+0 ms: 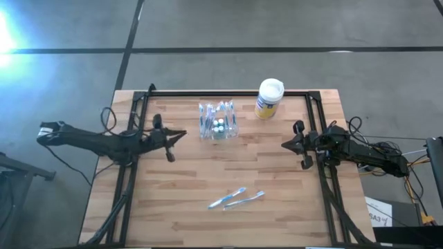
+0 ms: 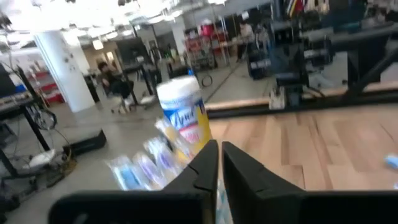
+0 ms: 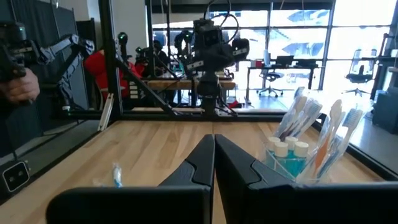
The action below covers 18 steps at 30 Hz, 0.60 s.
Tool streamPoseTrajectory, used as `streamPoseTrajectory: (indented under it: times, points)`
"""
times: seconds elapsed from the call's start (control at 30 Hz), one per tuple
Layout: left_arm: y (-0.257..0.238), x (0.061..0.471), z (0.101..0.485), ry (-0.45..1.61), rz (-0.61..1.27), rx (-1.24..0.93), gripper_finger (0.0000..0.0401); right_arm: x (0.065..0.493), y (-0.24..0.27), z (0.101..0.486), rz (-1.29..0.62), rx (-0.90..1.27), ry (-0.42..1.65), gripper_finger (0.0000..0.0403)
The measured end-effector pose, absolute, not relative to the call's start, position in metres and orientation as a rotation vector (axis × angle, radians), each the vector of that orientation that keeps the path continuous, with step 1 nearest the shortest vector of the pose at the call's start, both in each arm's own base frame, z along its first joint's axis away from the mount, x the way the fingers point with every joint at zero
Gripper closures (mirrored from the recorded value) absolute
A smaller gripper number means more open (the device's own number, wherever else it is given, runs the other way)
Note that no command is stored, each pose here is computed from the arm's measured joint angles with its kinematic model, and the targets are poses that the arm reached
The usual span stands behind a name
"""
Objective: Pick & Place toothbrushing station
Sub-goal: Put the blue toothbrush into the transparent organizer
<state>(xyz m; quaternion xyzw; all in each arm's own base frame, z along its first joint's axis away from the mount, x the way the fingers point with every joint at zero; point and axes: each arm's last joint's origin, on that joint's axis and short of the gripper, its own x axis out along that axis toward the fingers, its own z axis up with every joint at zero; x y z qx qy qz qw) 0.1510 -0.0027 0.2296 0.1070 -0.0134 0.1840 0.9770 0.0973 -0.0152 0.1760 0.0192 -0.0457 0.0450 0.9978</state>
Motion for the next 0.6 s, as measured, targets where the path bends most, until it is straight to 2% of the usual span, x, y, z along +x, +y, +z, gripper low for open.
streamPoseTrajectory:
  times: [0.17, 0.43, 0.6]
  points:
    - [-0.003, 0.135, 0.246, -0.138, 0.323, 0.27, 0.0396, 0.097, -0.015, 0.175, 0.09, 0.043, -0.078, 0.0394]
    - [-0.013, 0.123, 0.254, -0.296, -0.065, 0.416, 0.0397, 0.099, -0.016, 0.167, 0.085, 0.044, 0.0, 0.0394]
    - [-0.011, 0.121, 0.254, -0.283, -0.054, 0.456, 0.0397, 0.1, -0.016, 0.166, 0.085, 0.06, 0.011, 0.0394]
